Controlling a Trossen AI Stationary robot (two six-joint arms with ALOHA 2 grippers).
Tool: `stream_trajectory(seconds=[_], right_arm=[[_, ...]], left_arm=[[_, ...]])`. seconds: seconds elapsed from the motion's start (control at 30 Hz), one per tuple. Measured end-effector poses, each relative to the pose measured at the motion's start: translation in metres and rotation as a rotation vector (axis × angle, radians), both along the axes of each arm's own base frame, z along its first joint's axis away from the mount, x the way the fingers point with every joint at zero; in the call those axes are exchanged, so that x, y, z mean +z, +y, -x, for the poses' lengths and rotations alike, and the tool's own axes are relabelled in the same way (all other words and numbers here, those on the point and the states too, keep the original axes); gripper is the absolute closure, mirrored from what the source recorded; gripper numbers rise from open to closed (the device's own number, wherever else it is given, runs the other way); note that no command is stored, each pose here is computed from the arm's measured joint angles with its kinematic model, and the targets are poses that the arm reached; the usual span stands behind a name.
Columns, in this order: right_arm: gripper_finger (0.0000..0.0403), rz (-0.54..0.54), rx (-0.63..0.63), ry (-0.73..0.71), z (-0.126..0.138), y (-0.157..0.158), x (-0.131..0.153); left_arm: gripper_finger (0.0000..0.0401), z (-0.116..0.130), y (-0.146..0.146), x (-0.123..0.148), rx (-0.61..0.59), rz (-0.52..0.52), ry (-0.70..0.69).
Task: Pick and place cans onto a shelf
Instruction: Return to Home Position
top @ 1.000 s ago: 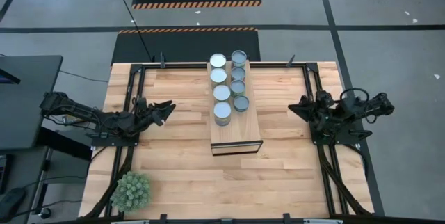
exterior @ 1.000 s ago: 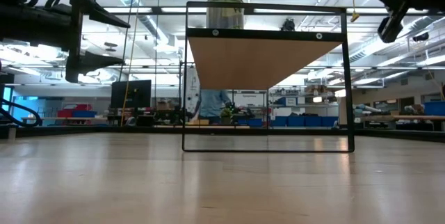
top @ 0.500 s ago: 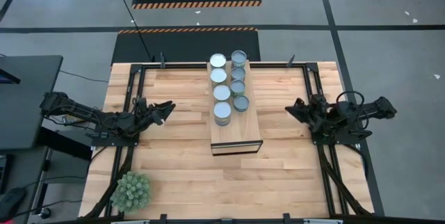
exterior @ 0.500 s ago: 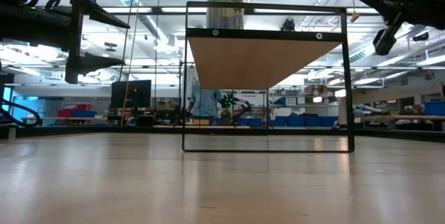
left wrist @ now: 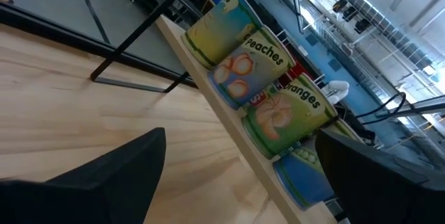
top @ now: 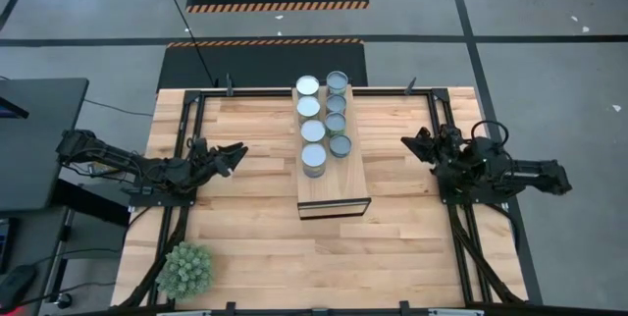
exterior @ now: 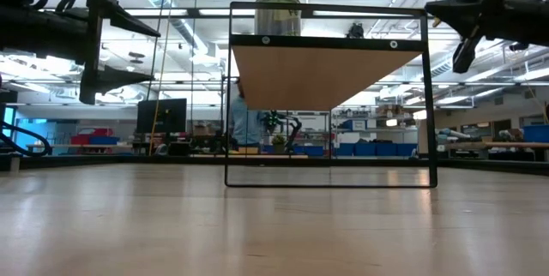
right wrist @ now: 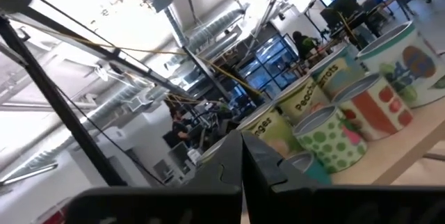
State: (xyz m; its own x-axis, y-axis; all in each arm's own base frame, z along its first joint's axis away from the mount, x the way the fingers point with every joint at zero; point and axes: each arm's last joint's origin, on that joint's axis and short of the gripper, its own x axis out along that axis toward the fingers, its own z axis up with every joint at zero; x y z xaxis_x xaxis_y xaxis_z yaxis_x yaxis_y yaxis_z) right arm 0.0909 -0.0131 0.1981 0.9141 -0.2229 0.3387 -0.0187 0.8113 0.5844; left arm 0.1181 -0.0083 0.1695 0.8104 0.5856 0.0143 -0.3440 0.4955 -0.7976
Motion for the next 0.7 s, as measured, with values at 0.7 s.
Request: stream_trajectory(seconds=[0.7], right_arm=[[0.0393,0.004,-0.051,0.272,-0.004,-0.008,-0.025]], left_arm=[[0.0028,-0.003,-0.007,-0.016,-0.28,-0.199,0.261]])
